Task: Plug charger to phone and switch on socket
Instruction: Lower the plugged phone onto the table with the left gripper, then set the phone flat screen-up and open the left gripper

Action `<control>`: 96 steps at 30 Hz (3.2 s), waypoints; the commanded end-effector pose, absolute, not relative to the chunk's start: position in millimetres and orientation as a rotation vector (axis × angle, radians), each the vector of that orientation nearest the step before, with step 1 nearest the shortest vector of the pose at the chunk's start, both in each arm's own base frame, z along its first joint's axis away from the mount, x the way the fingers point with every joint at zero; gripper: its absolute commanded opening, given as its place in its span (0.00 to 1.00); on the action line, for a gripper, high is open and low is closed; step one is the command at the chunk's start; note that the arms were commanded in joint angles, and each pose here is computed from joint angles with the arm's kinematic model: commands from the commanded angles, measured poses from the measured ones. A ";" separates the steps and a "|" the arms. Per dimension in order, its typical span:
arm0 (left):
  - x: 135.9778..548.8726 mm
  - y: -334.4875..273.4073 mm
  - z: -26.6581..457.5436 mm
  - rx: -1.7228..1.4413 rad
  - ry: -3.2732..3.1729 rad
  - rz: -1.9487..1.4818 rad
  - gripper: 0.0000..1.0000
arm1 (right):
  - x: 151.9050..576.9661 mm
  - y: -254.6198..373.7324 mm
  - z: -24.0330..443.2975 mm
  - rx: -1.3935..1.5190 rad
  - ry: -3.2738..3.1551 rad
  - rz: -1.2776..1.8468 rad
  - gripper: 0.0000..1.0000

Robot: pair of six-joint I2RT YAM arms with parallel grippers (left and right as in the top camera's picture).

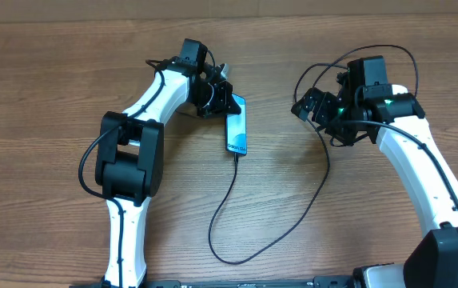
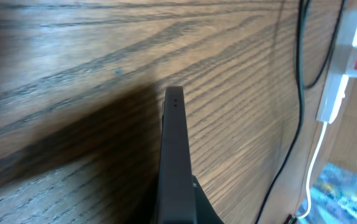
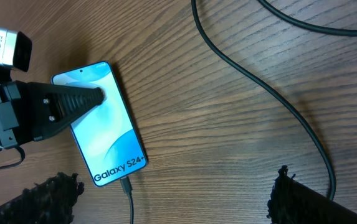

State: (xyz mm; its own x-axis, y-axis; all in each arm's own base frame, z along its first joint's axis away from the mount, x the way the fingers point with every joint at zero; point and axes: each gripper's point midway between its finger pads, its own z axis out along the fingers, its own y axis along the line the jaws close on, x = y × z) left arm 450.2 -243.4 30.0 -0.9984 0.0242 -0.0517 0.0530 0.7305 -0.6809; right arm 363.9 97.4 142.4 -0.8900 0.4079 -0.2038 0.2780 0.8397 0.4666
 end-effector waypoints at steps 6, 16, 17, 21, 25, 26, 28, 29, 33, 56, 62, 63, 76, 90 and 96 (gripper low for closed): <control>455.6 -240.4 19.2 -0.054 2.923 -1.051 0.04 | 365.9 95.1 154.8 0.499 2.687 0.618 1.00; 457.3 -236.4 16.1 -0.117 2.938 -1.010 0.04 | 365.9 95.1 154.8 0.500 2.687 0.618 1.00; 457.4 -236.4 16.2 -0.117 2.938 -1.010 0.06 | 365.9 95.1 154.8 0.500 2.687 0.618 1.00; 457.1 -236.4 16.1 -0.117 2.939 -1.010 0.11 | 365.9 95.1 154.8 0.500 2.687 0.618 1.00; 457.1 -236.4 16.1 -0.117 2.939 -1.010 0.15 | 365.8 95.1 154.8 0.500 2.687 0.618 1.00; 457.0 -236.3 16.0 -0.118 2.940 -1.010 0.15 | 365.8 95.1 154.8 0.500 2.687 0.618 1.00; 456.5 -236.2 15.9 -0.119 2.942 -1.010 0.16 | 365.8 95.1 154.8 0.500 2.687 0.618 1.00; 456.3 -236.1 15.9 -0.120 2.944 -1.009 0.16 | 365.8 95.1 154.8 0.500 2.687 0.618 1.00; 455.3 -235.8 15.5 -0.122 2.949 -1.008 0.19 | 365.8 95.1 154.8 0.500 2.687 0.618 1.00; 452.6 -235.0 14.8 -0.129 2.962 -1.005 0.35 | 365.8 95.1 154.8 0.500 2.687 0.618 1.00; 451.4 -234.6 14.5 -0.133 2.968 -1.004 0.50 | 365.8 95.1 154.8 0.500 2.687 0.618 1.00; 450.8 -234.4 14.2 -0.134 2.971 -1.003 0.53 | 365.8 95.1 154.8 0.500 2.687 0.618 1.00; 444.8 -230.0 10.9 -0.155 3.008 -0.968 0.66 | 365.9 95.1 154.8 0.500 2.687 0.618 1.00; 435.6 -209.5 -1.2 -0.207 3.085 -0.788 1.00 | 365.0 95.1 154.4 0.501 2.691 0.618 1.00; 431.7 -194.8 -4.1 -0.245 3.119 -0.734 1.00 | 363.2 94.8 153.5 0.505 2.699 0.615 1.00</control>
State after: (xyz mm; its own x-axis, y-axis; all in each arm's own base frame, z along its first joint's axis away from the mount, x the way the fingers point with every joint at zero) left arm 438.1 -219.5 25.4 -0.9904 -0.1104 0.0828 -0.1378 0.8243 -0.5492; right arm 361.6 97.4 141.3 -0.8924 0.4070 -0.1952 0.2820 0.8404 0.4629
